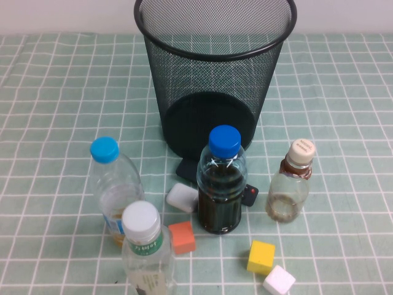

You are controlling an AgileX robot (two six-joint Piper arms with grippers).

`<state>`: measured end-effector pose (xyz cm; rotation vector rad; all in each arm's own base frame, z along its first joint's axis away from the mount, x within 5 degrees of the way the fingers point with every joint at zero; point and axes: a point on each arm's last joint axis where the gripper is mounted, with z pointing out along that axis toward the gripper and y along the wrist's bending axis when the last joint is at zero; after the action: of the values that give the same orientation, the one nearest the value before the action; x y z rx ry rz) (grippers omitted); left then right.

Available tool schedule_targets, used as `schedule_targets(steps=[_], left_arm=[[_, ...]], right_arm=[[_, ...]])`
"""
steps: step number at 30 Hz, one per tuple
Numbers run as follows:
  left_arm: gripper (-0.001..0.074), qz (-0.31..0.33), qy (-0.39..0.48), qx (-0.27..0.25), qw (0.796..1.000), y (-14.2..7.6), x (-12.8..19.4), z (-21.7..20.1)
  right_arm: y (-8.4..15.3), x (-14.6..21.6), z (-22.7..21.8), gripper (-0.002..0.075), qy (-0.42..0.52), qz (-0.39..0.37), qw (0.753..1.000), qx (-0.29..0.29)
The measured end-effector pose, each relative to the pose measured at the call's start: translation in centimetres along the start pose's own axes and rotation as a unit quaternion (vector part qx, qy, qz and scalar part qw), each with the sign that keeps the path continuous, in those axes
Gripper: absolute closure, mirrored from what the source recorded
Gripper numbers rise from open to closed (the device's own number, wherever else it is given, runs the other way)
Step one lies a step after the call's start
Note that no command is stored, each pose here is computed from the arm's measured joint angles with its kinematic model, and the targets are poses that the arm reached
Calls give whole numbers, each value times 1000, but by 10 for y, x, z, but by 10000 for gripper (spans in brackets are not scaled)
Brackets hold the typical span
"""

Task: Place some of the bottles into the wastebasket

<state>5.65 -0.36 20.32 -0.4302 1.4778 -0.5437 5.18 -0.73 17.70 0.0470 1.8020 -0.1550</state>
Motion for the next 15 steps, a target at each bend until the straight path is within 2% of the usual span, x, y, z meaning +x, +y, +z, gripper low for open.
schedule_targets(steps=[5,7,10,15], left_arm=[[741,-3,22,5,1000,-5,-2,-1],[741,11,56,29,998,-23,-15,-6],[741,69,112,63,989,-55,-44,-16],[741,171,242,84,951,-92,-76,-12]], right_arm=[[0,0,0,734,0,0,1000,0],[0,0,0,733,0,0,1000,0],[0,0,0,733,0,0,1000,0],[0,0,0,733,0,-1,1000,0]])
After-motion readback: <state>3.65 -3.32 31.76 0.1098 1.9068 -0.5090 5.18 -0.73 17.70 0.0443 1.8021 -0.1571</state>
